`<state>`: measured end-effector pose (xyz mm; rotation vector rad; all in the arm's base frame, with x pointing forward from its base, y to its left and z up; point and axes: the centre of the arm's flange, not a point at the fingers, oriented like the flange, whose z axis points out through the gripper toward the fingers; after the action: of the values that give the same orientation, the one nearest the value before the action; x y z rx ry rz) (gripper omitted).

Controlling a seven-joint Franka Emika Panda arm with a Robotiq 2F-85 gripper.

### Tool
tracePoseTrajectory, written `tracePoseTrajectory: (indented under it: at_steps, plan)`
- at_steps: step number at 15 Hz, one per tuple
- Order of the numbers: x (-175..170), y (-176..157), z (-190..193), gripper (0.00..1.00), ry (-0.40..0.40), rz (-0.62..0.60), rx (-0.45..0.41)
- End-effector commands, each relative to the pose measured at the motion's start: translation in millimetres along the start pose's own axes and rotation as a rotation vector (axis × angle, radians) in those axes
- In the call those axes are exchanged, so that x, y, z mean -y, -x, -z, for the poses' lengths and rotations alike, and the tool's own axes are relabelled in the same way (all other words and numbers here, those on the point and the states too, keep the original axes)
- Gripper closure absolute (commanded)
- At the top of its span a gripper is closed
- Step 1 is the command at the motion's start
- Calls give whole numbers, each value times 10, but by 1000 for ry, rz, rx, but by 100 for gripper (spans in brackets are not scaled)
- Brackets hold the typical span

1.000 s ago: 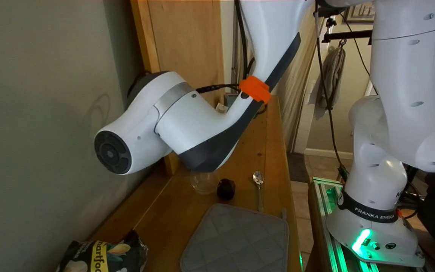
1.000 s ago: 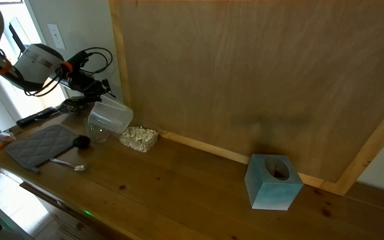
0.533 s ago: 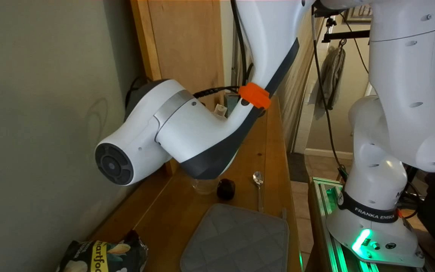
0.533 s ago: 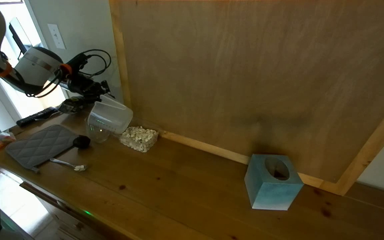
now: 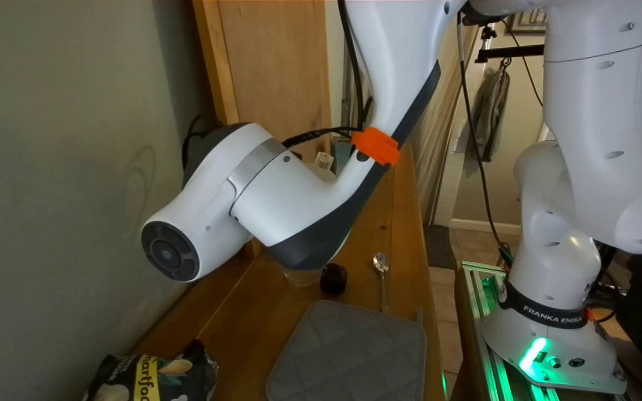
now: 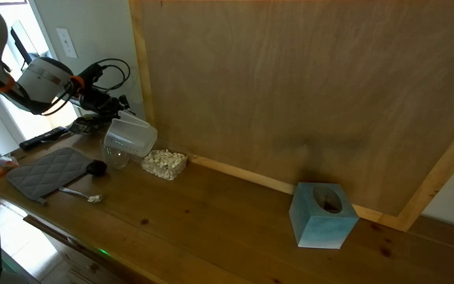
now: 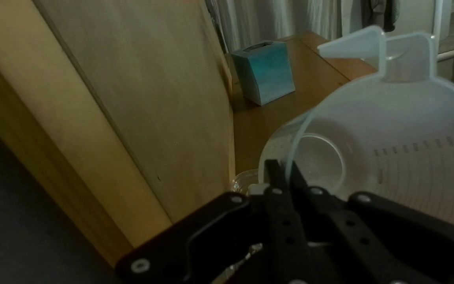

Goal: Pour the contents of the clear jug into the glass cup

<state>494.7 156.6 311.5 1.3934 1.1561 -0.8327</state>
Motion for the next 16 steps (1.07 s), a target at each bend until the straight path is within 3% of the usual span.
tracePoseTrajectory:
  at_steps: [1,16]
  plan:
    - [-14,15,30,99,49,17,49]
    - [16,-57,70,99,112,49,80]
